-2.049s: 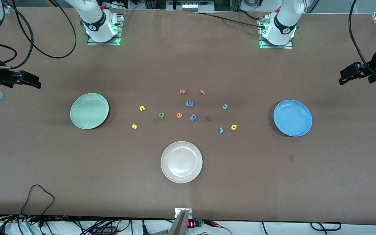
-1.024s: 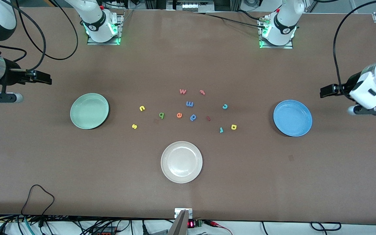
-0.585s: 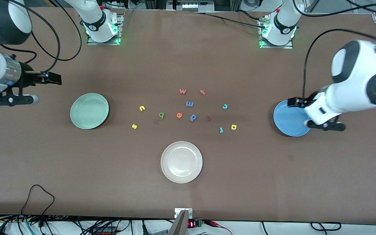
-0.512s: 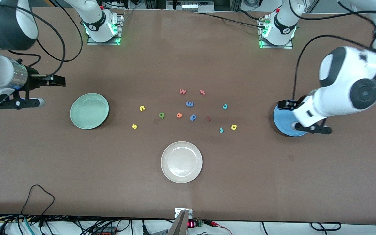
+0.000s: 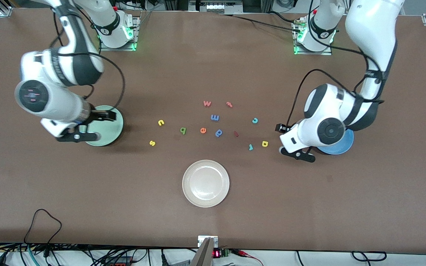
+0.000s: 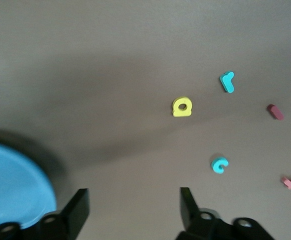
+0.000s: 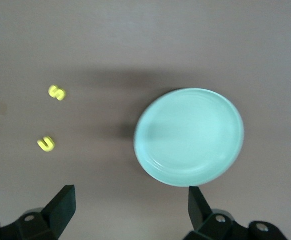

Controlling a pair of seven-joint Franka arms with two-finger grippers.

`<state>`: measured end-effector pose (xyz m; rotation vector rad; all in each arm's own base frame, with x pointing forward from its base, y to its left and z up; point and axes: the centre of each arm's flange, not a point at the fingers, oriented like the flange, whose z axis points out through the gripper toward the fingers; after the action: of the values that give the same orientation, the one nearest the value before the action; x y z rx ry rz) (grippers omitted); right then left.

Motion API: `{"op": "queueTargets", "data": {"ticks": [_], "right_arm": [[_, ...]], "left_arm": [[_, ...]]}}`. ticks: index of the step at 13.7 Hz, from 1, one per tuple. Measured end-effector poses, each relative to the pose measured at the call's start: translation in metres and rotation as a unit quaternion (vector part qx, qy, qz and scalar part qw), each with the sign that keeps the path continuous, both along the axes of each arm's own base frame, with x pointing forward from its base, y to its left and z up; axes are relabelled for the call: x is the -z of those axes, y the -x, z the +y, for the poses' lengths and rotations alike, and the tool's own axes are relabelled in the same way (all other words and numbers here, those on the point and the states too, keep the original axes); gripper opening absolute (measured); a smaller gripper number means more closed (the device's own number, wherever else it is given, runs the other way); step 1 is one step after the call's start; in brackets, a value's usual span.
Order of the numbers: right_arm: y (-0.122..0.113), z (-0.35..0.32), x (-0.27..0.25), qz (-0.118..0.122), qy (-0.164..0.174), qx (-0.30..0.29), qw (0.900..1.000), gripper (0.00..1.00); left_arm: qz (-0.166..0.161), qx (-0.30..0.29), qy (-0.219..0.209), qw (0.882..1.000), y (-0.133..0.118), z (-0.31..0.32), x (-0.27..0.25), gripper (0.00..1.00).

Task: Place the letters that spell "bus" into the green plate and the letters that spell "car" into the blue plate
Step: 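Reach the yellow ring with the left gripper while the right gripper reaches the s, then close the left gripper on the ring while the right gripper grips the s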

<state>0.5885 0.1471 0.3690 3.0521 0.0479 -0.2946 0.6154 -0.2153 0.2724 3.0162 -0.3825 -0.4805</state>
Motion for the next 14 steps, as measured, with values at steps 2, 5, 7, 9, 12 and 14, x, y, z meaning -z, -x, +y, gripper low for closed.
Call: {"op": "queueTargets", "data": {"ticks": [2,5,7,9,12,14], "right_arm": [[-0.003,0.023,0.03,-0.017,-0.002,-0.005,1.0,1.0],[-0.013,0.045,0.079,-0.049,-0.006,0.007,0.999,0.99],[-0.014,0.054,0.106,-0.054,-0.007,0.028,0.998,0.79],[-0.013,0.061,0.124,-0.048,-0.019,0.046,0.998,0.63],[-0.011,0.085,0.131,-0.051,-0.031,0.065,0.996,0.59],[-0.011,0.097,0.139,-0.058,-0.033,0.063,0.996,0.59]], "left_arm": [[0.005,-0.006,0.004,1.0,0.0,-0.003,0.025,0.72],[0.0,-0.033,0.016,0.999,0.001,-0.021,0.041,0.68],[-0.018,-0.037,0.022,0.999,0.0,-0.033,0.043,0.67],[-0.03,-0.039,0.027,0.998,-0.002,-0.036,0.049,0.67],[-0.028,-0.039,0.028,0.998,-0.001,-0.04,0.068,0.63],[-0.032,-0.04,0.031,0.998,-0.001,-0.042,0.079,0.61]]}}
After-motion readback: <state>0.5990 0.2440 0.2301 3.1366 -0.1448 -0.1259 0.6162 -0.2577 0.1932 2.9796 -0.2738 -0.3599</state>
